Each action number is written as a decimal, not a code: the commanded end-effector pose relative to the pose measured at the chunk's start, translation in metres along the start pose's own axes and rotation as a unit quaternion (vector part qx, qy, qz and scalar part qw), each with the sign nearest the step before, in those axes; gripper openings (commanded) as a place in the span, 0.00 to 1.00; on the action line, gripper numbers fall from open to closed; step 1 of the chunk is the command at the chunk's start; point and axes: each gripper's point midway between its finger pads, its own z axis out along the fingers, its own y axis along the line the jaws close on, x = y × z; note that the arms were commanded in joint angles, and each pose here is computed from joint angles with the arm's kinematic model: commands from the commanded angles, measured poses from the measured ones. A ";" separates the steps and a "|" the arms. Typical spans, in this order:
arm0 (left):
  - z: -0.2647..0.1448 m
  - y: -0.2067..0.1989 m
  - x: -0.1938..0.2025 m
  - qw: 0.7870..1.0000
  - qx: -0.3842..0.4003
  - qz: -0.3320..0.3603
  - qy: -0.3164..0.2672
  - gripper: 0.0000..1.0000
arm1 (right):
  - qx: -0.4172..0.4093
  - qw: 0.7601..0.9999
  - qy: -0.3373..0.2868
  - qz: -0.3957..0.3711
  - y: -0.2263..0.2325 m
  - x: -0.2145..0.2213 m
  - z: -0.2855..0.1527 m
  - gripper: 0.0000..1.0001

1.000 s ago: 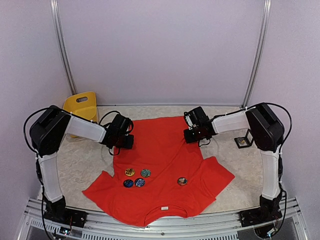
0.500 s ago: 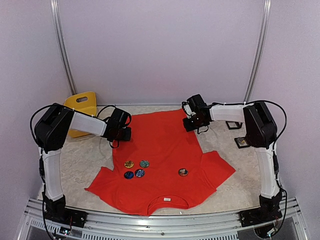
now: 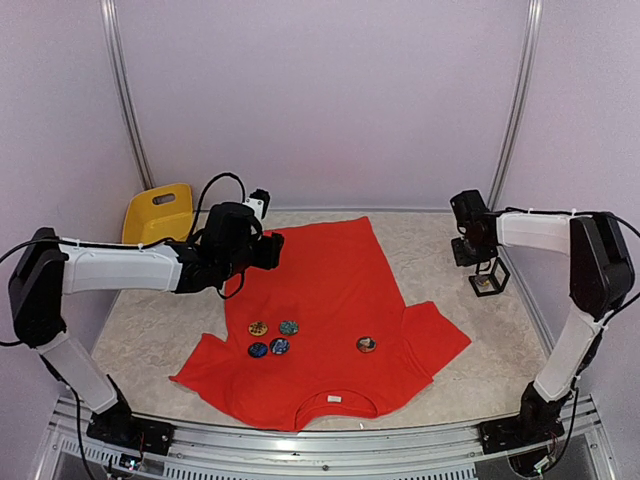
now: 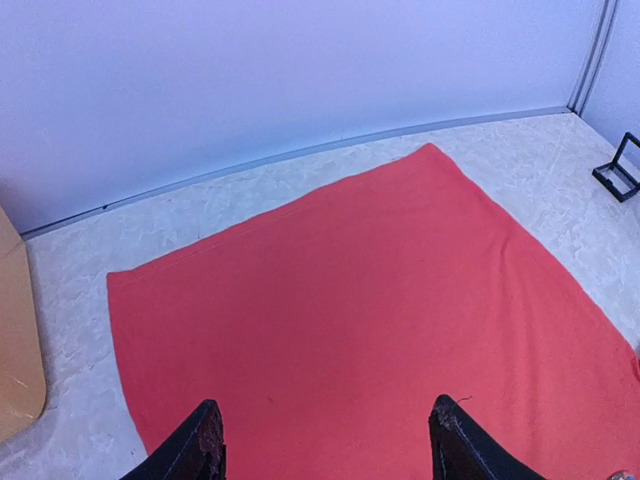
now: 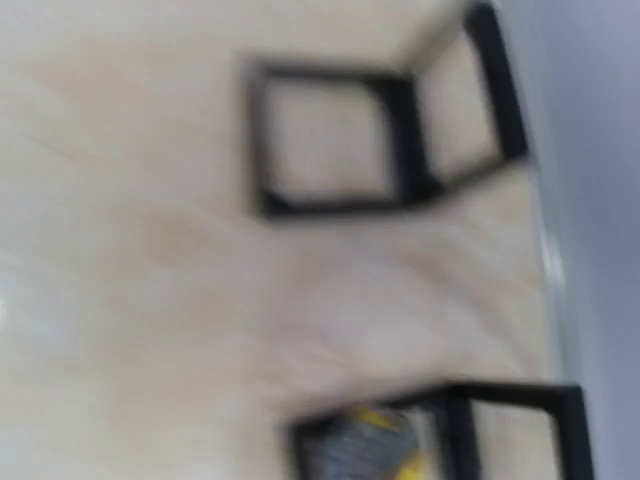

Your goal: Pin the brooch onto the clothing

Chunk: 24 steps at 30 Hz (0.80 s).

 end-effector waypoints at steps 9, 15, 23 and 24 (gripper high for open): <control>-0.005 -0.002 0.021 1.000 0.005 0.024 0.017 0.66 | 0.152 0.977 0.109 -0.107 -0.029 0.044 0.042 0.26; -0.002 -0.006 0.025 0.999 0.012 0.024 0.026 0.67 | 0.134 0.979 0.105 -0.116 -0.022 0.048 0.049 0.26; 0.002 -0.004 0.032 0.999 0.002 0.030 0.039 0.67 | 0.117 0.981 0.103 -0.117 -0.017 0.043 0.059 0.26; 0.002 -0.004 0.033 0.999 0.003 0.030 0.040 0.67 | 0.116 0.981 0.104 -0.117 -0.018 0.044 0.061 0.25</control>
